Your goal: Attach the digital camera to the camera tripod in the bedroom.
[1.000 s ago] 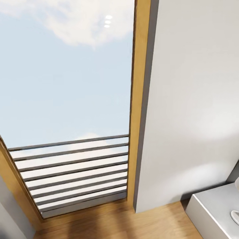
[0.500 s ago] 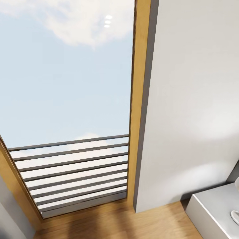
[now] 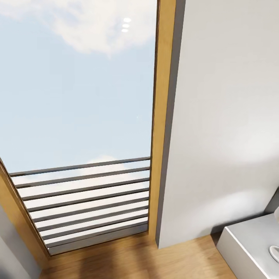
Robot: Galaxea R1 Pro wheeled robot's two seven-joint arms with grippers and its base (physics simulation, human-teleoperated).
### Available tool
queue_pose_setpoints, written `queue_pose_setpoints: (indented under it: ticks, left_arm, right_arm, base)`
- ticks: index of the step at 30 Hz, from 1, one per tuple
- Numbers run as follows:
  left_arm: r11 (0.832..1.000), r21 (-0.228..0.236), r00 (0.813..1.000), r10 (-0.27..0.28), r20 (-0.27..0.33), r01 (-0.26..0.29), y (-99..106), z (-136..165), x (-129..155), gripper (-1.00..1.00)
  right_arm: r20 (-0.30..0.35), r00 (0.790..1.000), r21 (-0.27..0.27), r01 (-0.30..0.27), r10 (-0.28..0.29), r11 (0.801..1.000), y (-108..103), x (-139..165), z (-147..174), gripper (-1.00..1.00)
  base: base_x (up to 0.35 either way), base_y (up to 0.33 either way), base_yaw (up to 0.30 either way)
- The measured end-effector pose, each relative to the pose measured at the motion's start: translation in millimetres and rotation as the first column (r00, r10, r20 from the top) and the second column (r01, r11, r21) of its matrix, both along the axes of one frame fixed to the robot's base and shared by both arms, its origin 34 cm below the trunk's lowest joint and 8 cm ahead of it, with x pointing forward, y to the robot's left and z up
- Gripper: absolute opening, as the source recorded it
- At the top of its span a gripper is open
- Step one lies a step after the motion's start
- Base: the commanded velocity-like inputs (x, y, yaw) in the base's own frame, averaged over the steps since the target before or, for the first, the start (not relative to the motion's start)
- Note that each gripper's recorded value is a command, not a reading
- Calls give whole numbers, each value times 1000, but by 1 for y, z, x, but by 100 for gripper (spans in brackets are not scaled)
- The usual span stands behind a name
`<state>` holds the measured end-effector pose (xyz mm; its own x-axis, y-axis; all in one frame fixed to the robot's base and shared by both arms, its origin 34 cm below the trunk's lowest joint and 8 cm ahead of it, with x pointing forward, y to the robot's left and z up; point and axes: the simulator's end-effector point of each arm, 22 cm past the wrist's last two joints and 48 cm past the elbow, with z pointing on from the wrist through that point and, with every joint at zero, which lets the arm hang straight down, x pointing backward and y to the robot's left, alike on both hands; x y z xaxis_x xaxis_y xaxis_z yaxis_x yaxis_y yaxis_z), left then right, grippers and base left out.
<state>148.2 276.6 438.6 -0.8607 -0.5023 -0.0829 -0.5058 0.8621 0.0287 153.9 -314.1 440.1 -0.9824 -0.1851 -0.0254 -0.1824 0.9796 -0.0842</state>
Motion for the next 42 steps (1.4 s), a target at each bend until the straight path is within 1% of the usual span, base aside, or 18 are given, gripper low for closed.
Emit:
queue_pose_setpoints:
  ticks: [3, 6, 7, 9, 11, 15, 17, 23, 24, 29, 36, 42]
  left_arm:
    - [1000, 1, 1000, 0, -1, 0, 0, 0, 0, 100]
    - [1000, 3, 1000, 4, -1, -4, 1, 0, 0, 100]
    - [1000, 4, 1000, 7, -1, -7, 1, 0, 0, 100]
    - [1000, 5, 1000, 7, 0, -7, 2, 0, 0, 100]
    - [1000, 6, 1000, 8, 1, -8, 2, 0, 0, 100]
    - [1000, 11, 1000, 7, 4, -7, 5, 0, 2, 100]
    - [1000, 14, 1000, 6, 12, -7, 8, 0, 6, 100]
    - [1000, 19, 997, 1, 71, -2, 12, 2, 36, 100]
    - [1000, 19, 997, 1, 71, -2, 12, 2, 36, 100]
    - [1000, 18, 994, 1, 106, -3, 11, 4, 54, 100]
    - [1000, 18, 993, 6, 115, -9, 10, 5, 56, 100]
    - [1000, 18, 993, 14, 113, -16, 10, 4, 55, 100]
  right_arm:
    - [7, 1000, -2, 1, -1, 1000, -1, 3, 0, 100]
    - [23, 1000, -14, 5, -5, 1000, -11, 11, 1, 100]
    - [74, 997, -46, 7, -3, 999, -35, 35, 6, 100]
    - [110, 994, -61, 6, 1, 998, -46, 53, 9, 100]
    - [141, 990, -68, 4, 5, 998, -52, 69, 12, 100]
    - [190, 982, -75, -4, 19, 997, -56, 92, 18, 100]
    - [201, 979, -76, -11, 26, 997, -56, 97, 19, 100]
    - [215, 976, -76, -16, 32, 997, -56, 103, 20, 100]
    - [215, 976, -76, -16, 32, 997, -56, 103, 20, 100]
    - [213, 977, -73, -16, 31, 997, -55, 103, 20, 100]
    - [211, 977, -67, -13, 27, 998, -54, 102, 20, 100]
    - [175, 984, -71, -5, 17, 997, -56, 84, 16, 100]
  base:
    - [0, 0, 0]
    - [0, 0, 0]
    - [0, 0, 0]
    - [0, 0, 0]
    - [0, 0, 0]
    - [0, 0, 0]
    - [0, 0, 0]
    - [0, 0, 0]
    - [0, 0, 0]
    - [0, 0, 0]
    - [0, 0, 0]
    - [0, 0, -6]
